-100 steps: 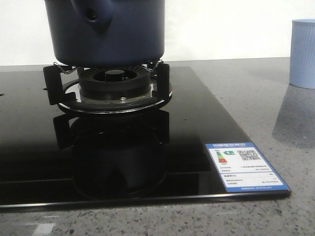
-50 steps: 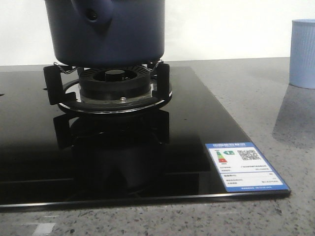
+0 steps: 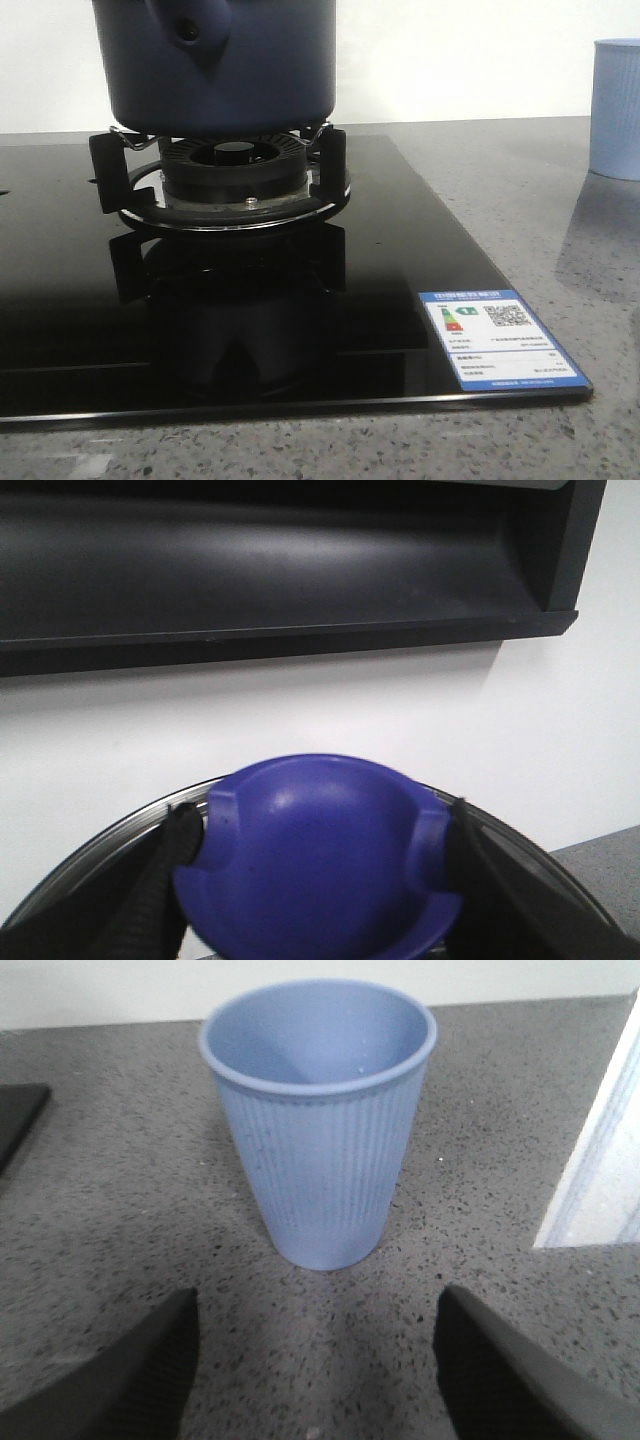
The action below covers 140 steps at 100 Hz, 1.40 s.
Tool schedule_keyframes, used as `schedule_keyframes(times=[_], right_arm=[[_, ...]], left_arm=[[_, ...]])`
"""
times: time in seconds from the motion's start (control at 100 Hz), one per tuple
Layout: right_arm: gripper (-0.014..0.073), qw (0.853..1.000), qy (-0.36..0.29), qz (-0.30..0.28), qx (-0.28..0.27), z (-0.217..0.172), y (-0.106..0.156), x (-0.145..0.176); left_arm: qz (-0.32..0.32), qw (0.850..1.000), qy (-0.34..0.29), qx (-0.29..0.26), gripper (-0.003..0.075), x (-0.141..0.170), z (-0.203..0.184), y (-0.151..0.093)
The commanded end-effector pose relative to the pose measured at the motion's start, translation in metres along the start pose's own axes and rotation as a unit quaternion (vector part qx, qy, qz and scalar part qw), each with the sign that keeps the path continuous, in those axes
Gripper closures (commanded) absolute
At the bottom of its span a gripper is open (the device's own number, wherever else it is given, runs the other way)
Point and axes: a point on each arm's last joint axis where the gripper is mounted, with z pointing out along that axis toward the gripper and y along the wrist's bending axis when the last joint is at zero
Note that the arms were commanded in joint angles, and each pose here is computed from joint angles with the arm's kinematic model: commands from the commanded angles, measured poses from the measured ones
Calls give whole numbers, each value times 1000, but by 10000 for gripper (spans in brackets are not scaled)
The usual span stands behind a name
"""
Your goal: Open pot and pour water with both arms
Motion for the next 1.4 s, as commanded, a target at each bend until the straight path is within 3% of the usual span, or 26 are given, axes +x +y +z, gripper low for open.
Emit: schedule_keyframes(times=[0.0, 0.14, 0.82, 0.92, 1.13, 1.39], right_arm=[[71, 998, -55, 1, 16, 14, -2, -23], [-7, 999, -43, 2, 17, 39, 0, -32], [-2, 998, -57, -3, 41, 116, -1, -34], [44, 997, -69, -3, 43, 116, -1, -38], [258, 997, -69, -3, 42, 116, -1, -39], [270, 997, -76, -5, 30, 100, 2, -54]], left_arm=[[0, 997, -70, -18, 334, -28, -12, 2], [0, 997, -70, -18, 334, -28, -12, 2], [0, 997, -70, -18, 334, -28, -12, 2], [0, 997, -70, -18, 334, -28, -12, 2], [0, 997, -70, -18, 334, -28, -12, 2], [0, 997, -70, -18, 334, -28, -12, 2]])
